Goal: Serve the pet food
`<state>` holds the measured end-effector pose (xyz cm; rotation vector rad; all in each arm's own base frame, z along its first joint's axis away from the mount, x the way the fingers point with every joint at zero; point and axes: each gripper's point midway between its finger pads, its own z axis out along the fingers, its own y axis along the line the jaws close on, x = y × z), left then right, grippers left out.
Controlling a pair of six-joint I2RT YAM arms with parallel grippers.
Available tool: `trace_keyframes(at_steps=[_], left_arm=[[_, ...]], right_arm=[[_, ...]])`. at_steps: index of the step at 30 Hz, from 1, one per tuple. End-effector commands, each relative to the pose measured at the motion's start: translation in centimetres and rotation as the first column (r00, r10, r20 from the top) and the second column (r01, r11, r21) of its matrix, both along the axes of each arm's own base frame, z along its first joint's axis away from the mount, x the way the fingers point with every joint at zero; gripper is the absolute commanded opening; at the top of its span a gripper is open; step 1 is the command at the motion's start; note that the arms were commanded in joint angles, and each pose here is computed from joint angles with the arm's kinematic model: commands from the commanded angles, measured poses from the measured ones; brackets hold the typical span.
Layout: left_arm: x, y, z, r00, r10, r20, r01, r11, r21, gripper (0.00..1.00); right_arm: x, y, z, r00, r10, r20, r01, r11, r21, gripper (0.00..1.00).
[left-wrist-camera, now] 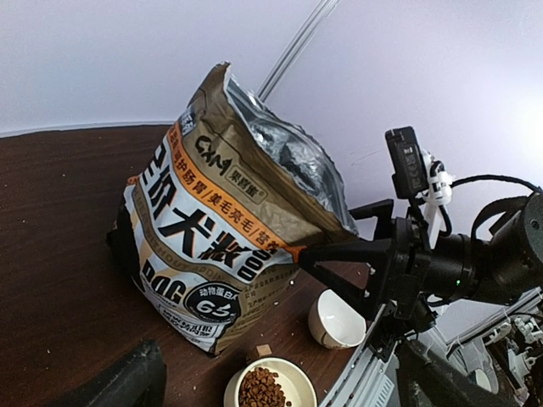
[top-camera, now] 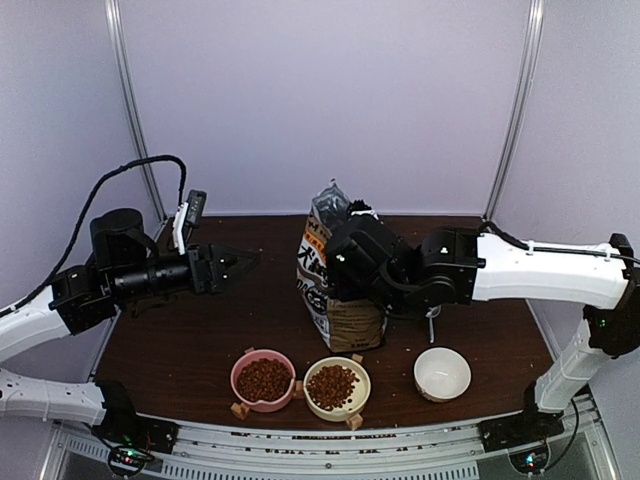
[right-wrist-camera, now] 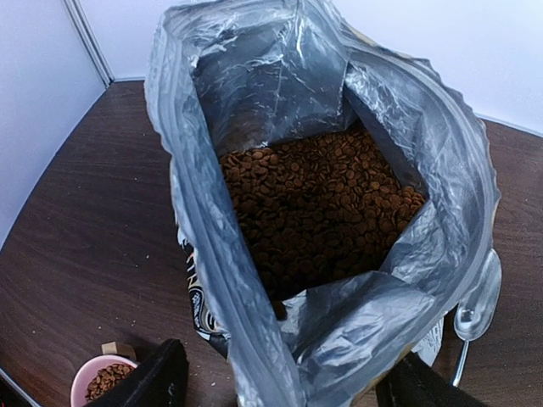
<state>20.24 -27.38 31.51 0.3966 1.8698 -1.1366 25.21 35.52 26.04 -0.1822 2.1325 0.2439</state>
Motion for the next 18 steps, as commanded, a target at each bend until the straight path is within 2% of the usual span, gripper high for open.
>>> trace_keyframes(at_steps=[1,2,4,5,6,8,9,15,18], left_arm=[[0.1,0.5,0.5,0.999,0.031,0.019,-0.030,0.999,-0.034,0.98],[0.1,0.5,0.5,0.999,0.030,0.018,-0.030,0.999,-0.033,0.98],[0.1,0.5,0.4,0.999,0.030,0.014,-0.029,0.999,-0.026,0.98],[0.2,0.5,0.3,0.999,0.031,0.015,-0.031,0.999,-0.022,0.98],[0.2,0.5,0.3,0.999,0.033,0.016,-0.033,0.999,-0.019,0.98],[0.4,0.5,0.4,0.999,0.038,0.020,-0.038,0.999,-0.016,0.98],[0.4,0.5,0.5,0.999,0.038,0.023,-0.038,0.999,-0.016,0.98],[0.9,0.7,1.2,0.998,0.048,0.047,-0.048,0.999,0.002,0.98],[1.2,0.7,1.7,0.997,0.045,0.061,-0.046,0.999,0.015,0.98]], right_arm=[[0.7,-1.0,0.3,0.997,-0.068,0.041,0.067,0.998,0.021,0.71],[0.8,-1.1,0.6,0.996,-0.071,0.055,0.069,0.997,0.026,0.68],[1.3,-1.4,1.7,0.994,-0.075,0.084,0.073,0.997,0.029,0.54],[1.5,-1.5,2.4,0.993,-0.074,0.097,0.072,0.997,0.031,0.42],[1.9,-1.6,3.0,0.991,-0.076,0.109,0.073,0.997,0.033,0.24],[2.6,-2.0,4.6,0.989,-0.072,0.131,0.068,0.997,0.033,0.05],[2.9,-2.2,5.6,0.987,-0.065,0.147,0.061,0.998,0.030,0.00],[2.4,-3.5,14.0,0.953,0.118,0.279,-0.142,0.988,0.067,0.00],[1.1,-3.8,15.8,0.919,0.264,0.293,-0.306,0.946,0.108,0.00]])
